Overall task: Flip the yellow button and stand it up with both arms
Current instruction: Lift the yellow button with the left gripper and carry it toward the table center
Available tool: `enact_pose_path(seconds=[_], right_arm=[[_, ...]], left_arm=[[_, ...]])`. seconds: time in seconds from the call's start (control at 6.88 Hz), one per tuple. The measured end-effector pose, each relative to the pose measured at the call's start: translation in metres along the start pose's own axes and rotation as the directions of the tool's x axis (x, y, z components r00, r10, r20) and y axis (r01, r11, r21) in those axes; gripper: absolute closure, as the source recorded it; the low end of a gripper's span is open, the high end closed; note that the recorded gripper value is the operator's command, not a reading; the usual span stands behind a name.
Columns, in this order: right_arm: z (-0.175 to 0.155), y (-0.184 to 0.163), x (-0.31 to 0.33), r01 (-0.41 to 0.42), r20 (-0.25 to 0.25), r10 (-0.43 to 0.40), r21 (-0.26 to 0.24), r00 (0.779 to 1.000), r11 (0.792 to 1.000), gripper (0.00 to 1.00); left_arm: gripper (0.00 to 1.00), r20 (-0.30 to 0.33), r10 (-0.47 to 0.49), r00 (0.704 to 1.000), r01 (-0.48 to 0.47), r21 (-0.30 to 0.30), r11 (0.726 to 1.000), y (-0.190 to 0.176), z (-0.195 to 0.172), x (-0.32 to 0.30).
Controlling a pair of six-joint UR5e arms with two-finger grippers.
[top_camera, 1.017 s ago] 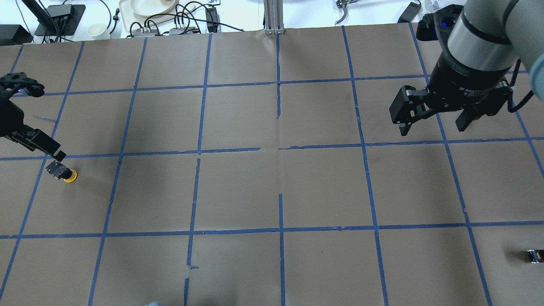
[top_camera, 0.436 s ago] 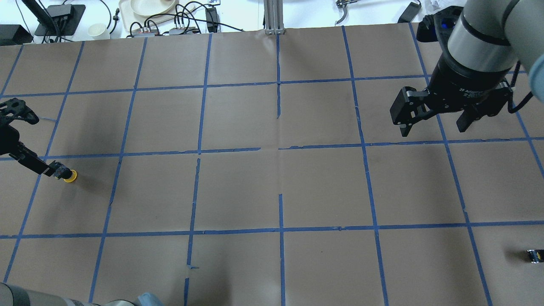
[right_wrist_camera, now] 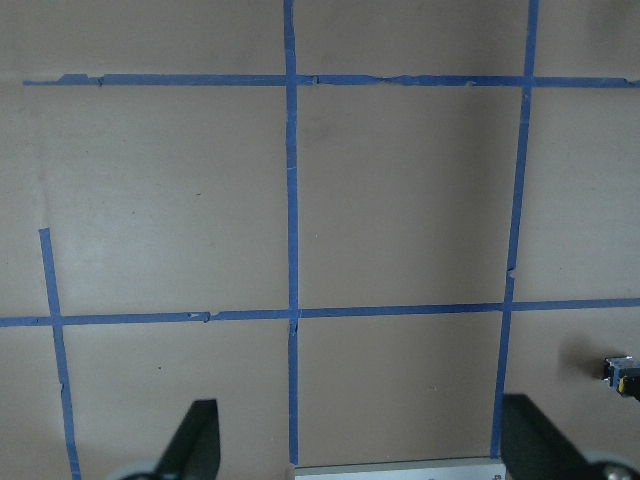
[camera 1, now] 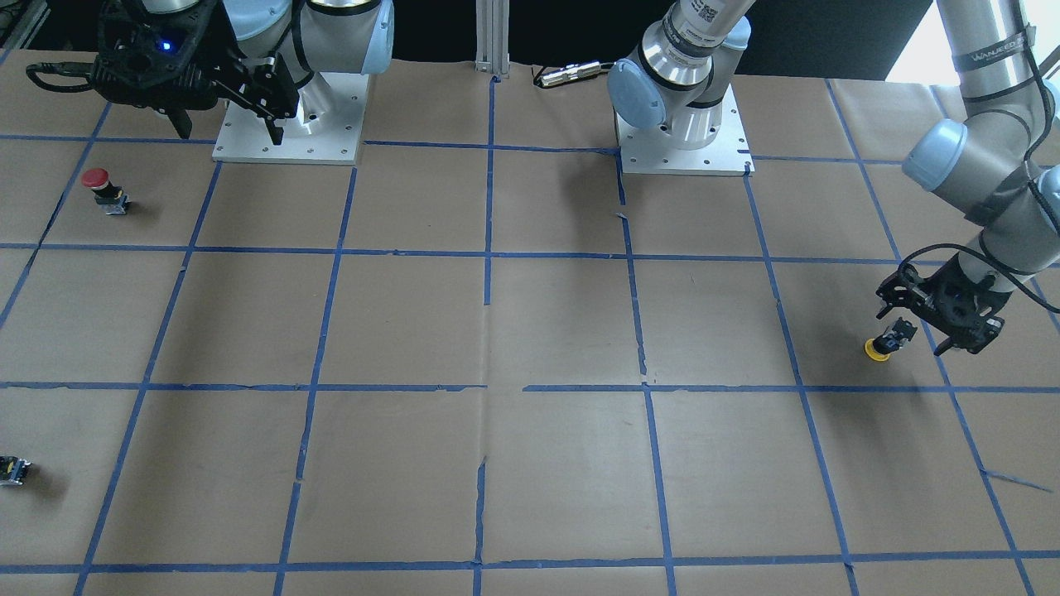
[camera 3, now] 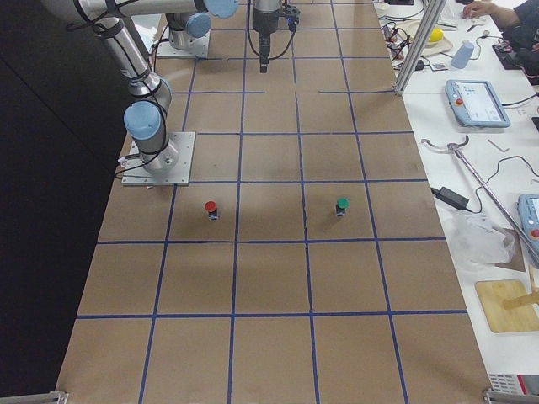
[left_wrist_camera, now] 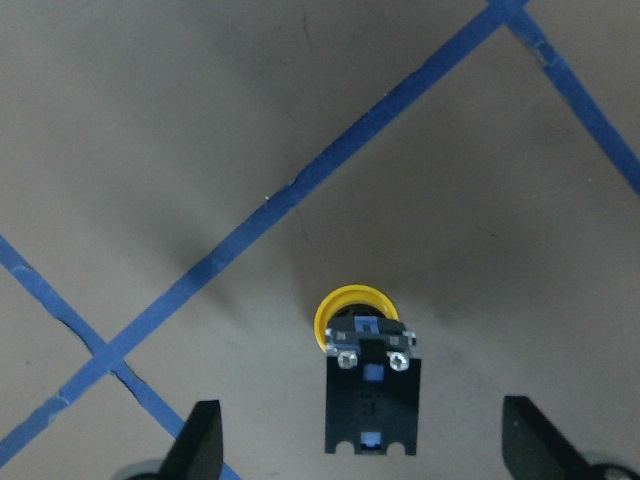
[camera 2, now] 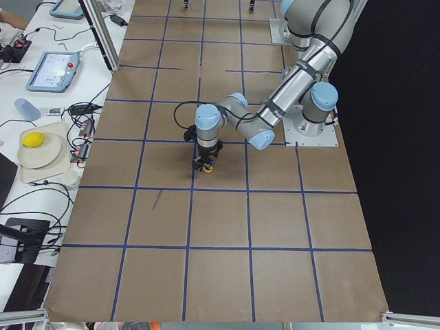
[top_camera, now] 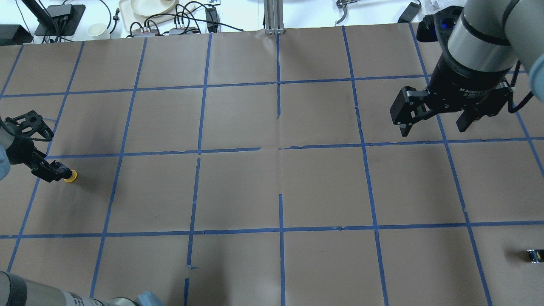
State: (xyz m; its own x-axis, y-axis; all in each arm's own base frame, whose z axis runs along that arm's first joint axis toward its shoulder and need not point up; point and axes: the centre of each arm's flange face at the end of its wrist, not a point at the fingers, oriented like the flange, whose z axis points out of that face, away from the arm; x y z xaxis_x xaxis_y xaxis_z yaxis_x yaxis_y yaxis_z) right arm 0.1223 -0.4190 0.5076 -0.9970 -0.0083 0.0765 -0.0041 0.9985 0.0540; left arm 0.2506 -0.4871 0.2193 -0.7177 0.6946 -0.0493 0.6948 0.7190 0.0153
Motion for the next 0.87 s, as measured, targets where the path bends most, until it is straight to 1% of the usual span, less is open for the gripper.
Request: enact_pose_path(seconds=[0.15,0.29,0.44,0.73,0.87], right_arm=[[0.0,0.0,0.0,0.0,0.0,0.0,0.0,1.0,1.0,0.0],[0.0,0.0,0.0,0.0,0.0,0.0,0.0,1.0,1.0,0.0],[0.0,0.0,0.0,0.0,-0.001,0.0,0.0,1.0,1.0,0.0],[0.001,0.0,0.0,-0.001,0.0,0.001,-0.001,1.0,1.0,0.0],[0.002,0.0,0.0,-0.002,0.001,0.002,-0.002,1.0,1.0,0.0]], left_arm=[[0.61,-0.001,0.011,1.0,-0.011,-0.002,1.0,0.001,0.005,0.003],[0.87,-0.003,0.018,1.0,-0.018,-0.003,1.0,0.001,0.006,0.006],[0.9,-0.006,0.023,1.0,-0.023,-0.003,1.0,0.002,0.003,0.008],[0.91,-0.047,0.011,0.999,-0.01,0.009,1.0,0.005,-0.007,0.013],[0.91,-0.061,0.008,0.998,-0.007,0.025,1.0,0.002,-0.022,0.015]])
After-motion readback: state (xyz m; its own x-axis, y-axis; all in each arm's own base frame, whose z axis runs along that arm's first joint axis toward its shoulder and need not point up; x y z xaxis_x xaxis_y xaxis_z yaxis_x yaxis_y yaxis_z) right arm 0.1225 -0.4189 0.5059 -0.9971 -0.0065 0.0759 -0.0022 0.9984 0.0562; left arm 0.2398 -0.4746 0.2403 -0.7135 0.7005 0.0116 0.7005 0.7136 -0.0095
